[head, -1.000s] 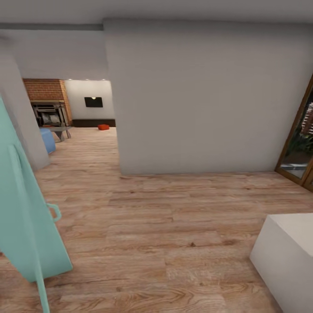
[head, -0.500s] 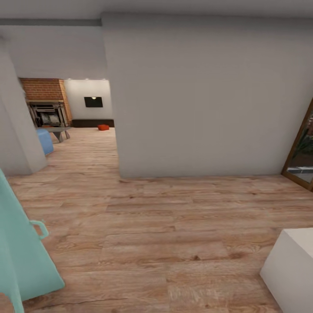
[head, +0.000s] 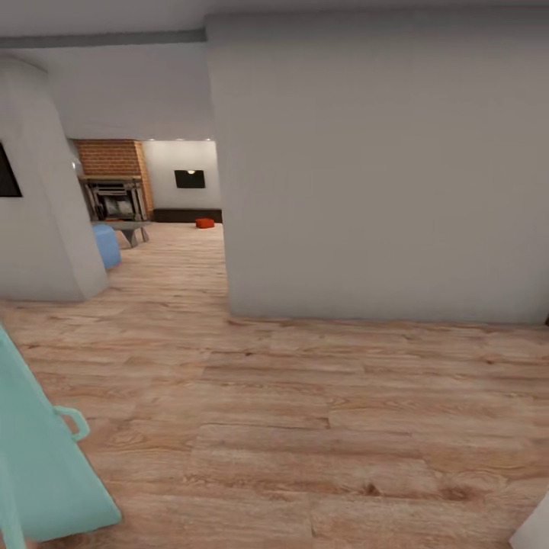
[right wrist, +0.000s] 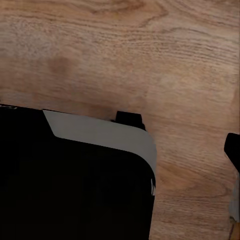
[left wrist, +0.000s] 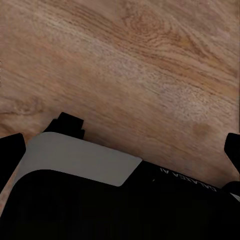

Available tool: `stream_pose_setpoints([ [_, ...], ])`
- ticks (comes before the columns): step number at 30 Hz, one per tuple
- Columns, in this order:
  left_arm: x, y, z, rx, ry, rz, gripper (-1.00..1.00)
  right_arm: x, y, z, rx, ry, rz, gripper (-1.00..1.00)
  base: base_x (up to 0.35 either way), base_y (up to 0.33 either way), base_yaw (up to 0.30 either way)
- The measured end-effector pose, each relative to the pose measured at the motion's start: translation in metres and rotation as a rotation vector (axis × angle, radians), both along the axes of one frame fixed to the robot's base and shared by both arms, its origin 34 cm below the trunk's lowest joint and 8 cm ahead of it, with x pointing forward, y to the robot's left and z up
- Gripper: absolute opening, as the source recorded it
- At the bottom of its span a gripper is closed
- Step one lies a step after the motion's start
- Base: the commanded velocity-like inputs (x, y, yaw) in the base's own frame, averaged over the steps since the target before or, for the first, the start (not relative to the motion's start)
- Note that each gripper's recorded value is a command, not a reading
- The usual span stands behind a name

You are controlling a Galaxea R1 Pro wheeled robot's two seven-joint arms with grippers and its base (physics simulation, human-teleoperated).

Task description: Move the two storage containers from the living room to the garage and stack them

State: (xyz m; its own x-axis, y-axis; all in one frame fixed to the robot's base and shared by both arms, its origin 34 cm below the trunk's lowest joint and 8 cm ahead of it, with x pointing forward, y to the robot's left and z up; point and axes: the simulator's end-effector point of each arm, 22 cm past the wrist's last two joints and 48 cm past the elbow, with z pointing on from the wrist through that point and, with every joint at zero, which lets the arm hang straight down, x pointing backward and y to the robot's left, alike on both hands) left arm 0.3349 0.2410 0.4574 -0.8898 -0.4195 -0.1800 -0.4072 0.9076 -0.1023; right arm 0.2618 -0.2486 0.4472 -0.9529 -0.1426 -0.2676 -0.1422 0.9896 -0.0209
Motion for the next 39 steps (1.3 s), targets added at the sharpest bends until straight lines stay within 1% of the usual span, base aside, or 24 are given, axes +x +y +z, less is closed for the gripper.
stream_pose_setpoints([
  [7, 0.0000, -0.0001, 0.0000, 0.000, 0.000, 0.000, 1.00, 0.0000, -0.0004, 0.0000, 0.000, 0.000, -0.001, 1.00, 0.342, 0.000, 0.111],
  [39, 0.0000, -0.0001, 0.0000, 0.000, 0.000, 0.000, 1.00, -0.0001, 0.0000, 0.0000, 0.000, 0.000, 0.000, 1.00, 0.342, 0.000, 0.002],
])
